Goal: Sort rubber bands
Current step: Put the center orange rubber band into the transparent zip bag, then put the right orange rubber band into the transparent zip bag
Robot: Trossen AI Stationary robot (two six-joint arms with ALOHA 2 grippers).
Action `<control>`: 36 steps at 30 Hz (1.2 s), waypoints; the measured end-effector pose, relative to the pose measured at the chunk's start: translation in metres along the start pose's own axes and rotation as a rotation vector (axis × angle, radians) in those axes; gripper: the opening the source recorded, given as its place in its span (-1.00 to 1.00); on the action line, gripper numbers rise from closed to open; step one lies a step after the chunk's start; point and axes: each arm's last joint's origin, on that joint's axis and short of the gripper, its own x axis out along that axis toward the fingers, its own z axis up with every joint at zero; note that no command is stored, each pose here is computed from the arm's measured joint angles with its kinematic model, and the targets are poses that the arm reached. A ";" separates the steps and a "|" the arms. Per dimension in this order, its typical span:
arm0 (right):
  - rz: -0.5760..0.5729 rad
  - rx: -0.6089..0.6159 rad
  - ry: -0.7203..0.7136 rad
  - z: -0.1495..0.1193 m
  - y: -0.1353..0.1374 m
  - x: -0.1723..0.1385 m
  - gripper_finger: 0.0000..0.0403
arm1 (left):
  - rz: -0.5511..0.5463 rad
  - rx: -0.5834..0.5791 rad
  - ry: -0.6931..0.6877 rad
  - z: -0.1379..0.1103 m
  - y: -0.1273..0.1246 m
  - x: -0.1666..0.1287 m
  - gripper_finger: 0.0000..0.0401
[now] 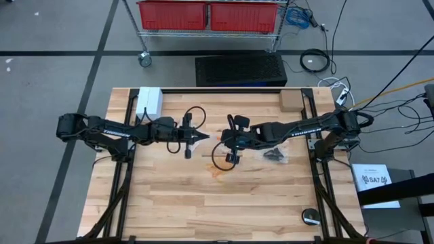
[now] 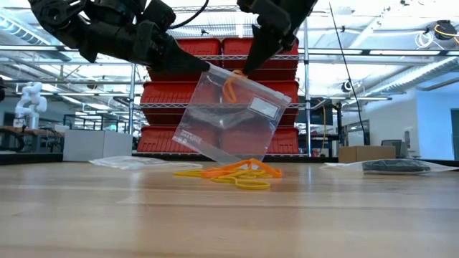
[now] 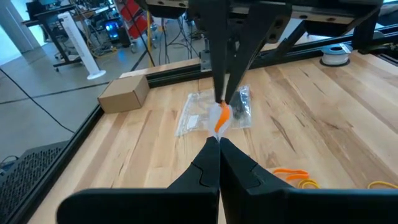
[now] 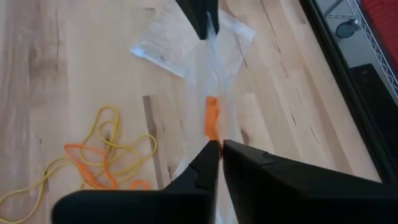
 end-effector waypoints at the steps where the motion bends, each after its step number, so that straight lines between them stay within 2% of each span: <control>1: -0.001 0.000 0.000 0.000 0.000 0.000 -0.86 | 0.000 0.000 0.000 0.000 0.000 0.000 -1.00; 9: -0.003 -0.002 -0.009 0.001 0.000 -0.001 -0.42 | 0.000 -0.001 0.000 0.000 0.000 0.000 -1.00; 14: -0.001 0.003 -0.031 0.003 -0.004 -0.011 -0.27 | 0.000 -0.001 0.000 0.000 0.000 0.000 -1.00; 22: -0.003 0.036 0.051 -0.008 -0.008 -0.031 -0.23 | 0.000 0.000 -0.001 0.000 0.000 0.000 -1.00; 31: -0.037 0.017 0.237 -0.053 -0.003 -0.008 -0.23 | 0.000 0.000 0.000 0.000 0.000 0.000 -1.00; 36: -0.051 0.039 0.176 -0.069 0.002 -0.001 -0.23 | 0.000 0.000 -0.001 0.001 0.000 0.000 -1.00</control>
